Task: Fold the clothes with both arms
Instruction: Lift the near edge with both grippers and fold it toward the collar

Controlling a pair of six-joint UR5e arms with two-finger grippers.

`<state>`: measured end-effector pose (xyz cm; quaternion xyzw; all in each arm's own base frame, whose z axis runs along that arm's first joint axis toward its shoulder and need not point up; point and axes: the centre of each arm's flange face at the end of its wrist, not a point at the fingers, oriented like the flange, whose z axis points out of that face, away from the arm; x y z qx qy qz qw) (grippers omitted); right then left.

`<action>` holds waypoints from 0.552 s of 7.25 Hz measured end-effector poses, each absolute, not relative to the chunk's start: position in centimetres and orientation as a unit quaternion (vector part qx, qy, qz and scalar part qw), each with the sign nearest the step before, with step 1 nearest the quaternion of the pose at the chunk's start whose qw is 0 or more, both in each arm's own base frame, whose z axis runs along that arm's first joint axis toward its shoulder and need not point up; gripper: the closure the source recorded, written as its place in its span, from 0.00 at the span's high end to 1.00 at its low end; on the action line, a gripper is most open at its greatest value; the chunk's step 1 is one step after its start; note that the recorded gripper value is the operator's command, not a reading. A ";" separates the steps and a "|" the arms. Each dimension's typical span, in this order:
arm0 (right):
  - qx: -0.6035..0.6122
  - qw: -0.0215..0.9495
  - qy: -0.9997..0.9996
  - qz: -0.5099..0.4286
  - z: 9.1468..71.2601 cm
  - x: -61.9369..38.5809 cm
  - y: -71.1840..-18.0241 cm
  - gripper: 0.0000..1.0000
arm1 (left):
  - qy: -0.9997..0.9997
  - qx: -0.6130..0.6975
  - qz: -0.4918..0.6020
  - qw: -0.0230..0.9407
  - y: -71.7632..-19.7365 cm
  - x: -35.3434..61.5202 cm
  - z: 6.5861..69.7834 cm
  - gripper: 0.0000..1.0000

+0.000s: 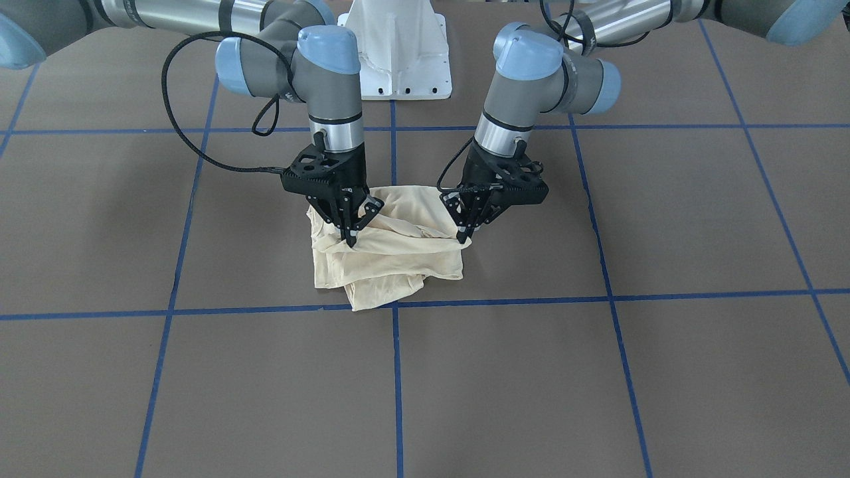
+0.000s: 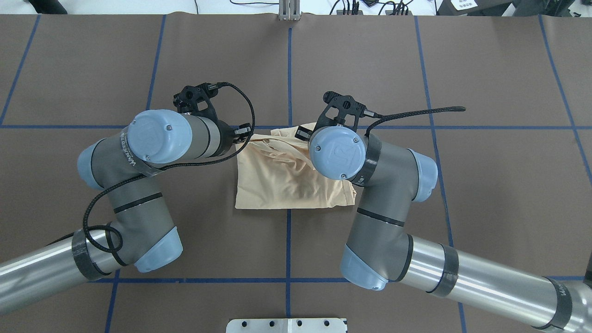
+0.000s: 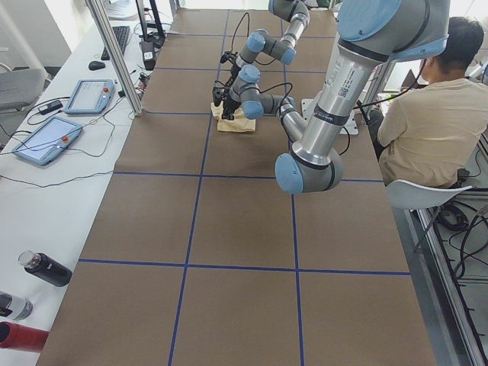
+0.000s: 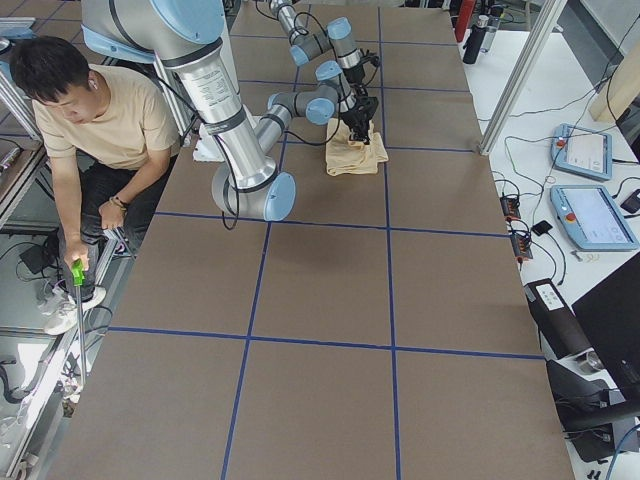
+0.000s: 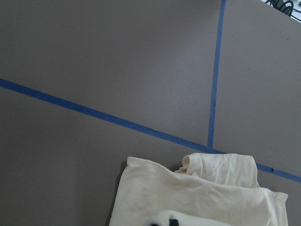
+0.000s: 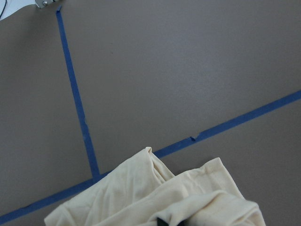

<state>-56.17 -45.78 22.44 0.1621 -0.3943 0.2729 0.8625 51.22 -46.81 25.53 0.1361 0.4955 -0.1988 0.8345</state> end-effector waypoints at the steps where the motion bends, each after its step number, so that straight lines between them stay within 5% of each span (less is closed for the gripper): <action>1: 0.164 0.867 -0.390 0.266 22.8 -56.5 -46.9 0.99 | 0.489 0.137 -0.199 0.838 -47.3 51.6 26.4 0.99; 4: 0.161 0.879 -0.397 0.210 21.0 -55.3 -49.2 1.00 | 0.484 0.173 -0.142 0.846 -48.2 50.7 26.2 1.00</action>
